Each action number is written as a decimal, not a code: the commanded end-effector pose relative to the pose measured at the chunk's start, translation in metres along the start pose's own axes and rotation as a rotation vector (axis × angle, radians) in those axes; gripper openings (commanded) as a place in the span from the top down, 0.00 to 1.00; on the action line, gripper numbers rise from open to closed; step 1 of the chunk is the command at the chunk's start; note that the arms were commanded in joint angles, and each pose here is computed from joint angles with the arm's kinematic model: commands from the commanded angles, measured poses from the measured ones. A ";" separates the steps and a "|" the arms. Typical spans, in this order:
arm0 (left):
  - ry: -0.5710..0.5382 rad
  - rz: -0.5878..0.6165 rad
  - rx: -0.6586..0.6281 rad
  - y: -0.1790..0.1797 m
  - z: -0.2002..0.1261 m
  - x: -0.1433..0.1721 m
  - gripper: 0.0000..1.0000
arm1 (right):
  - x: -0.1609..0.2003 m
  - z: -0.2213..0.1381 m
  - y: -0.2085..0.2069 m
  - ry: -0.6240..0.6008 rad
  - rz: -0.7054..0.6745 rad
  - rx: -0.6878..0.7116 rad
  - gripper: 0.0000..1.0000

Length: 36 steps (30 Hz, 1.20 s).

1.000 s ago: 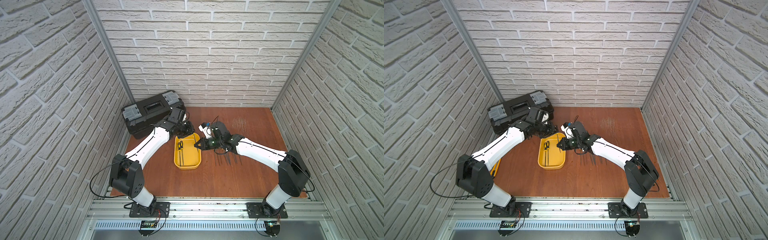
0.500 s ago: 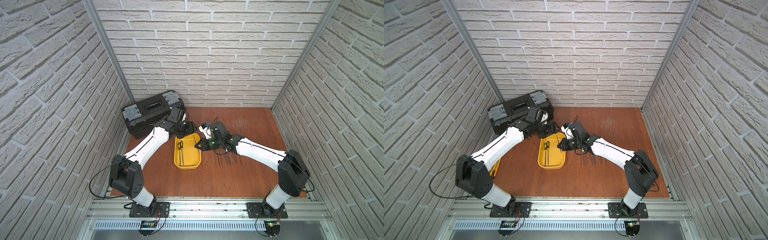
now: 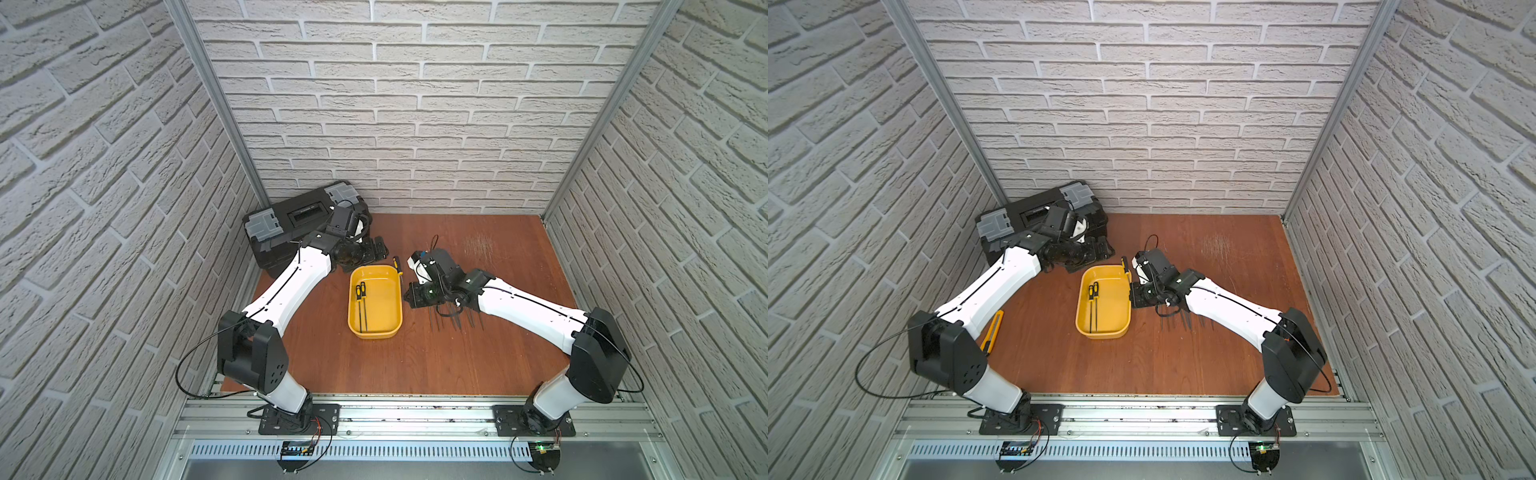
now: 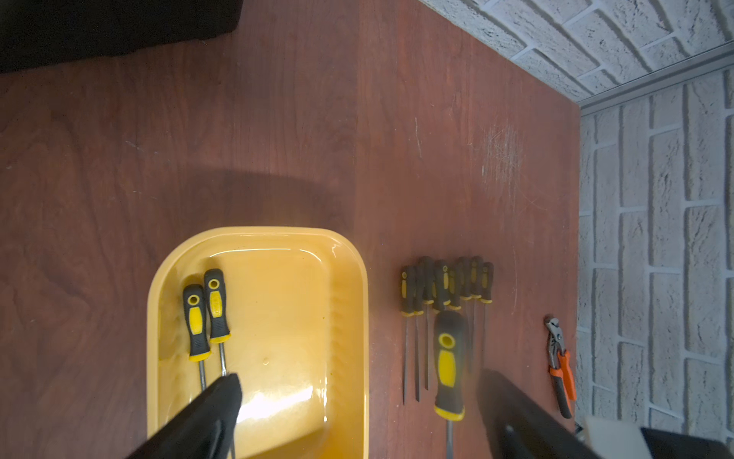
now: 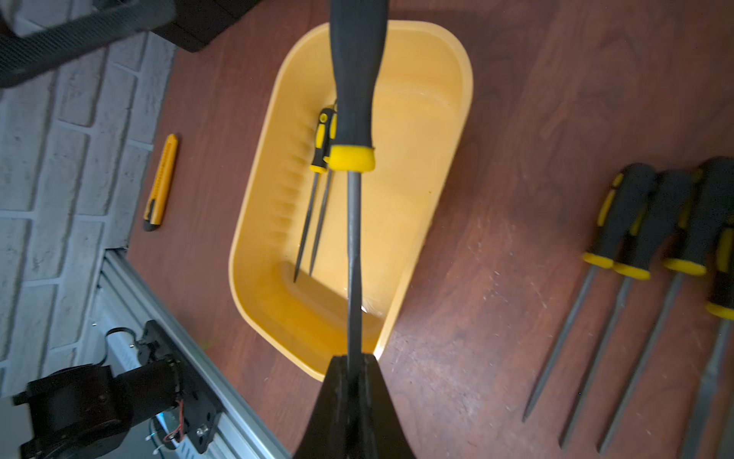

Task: Take the file tool out of the storage box
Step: Place the file tool at the center of the board.

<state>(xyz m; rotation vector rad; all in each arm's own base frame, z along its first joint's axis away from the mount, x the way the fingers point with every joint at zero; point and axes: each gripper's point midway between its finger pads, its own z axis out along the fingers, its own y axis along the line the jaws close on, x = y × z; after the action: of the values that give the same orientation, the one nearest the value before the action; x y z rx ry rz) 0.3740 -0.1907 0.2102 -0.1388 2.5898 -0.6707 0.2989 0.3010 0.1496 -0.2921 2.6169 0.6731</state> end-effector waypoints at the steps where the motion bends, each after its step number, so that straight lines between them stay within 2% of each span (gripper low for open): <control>1: 0.000 0.038 -0.039 0.006 -0.007 -0.002 0.02 | 0.001 -0.010 -0.018 -0.033 -0.011 0.150 0.97; 6: -0.009 0.061 -0.075 0.012 -0.018 -0.002 0.02 | 0.010 -0.004 -0.038 -0.040 0.033 0.275 0.97; 18: -0.003 0.068 -0.087 0.017 -0.025 0.006 0.01 | 0.032 0.020 -0.067 -0.030 0.161 0.397 0.97; 36: 0.003 0.064 -0.089 0.020 -0.025 0.012 0.01 | 0.046 0.062 -0.083 0.048 0.148 0.466 0.97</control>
<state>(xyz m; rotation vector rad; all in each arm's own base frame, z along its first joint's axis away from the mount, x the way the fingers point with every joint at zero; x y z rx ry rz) 0.3549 -0.1690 0.2101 -0.0901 2.6358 -0.5403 0.2951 0.2463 0.0405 0.0234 2.7962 0.0617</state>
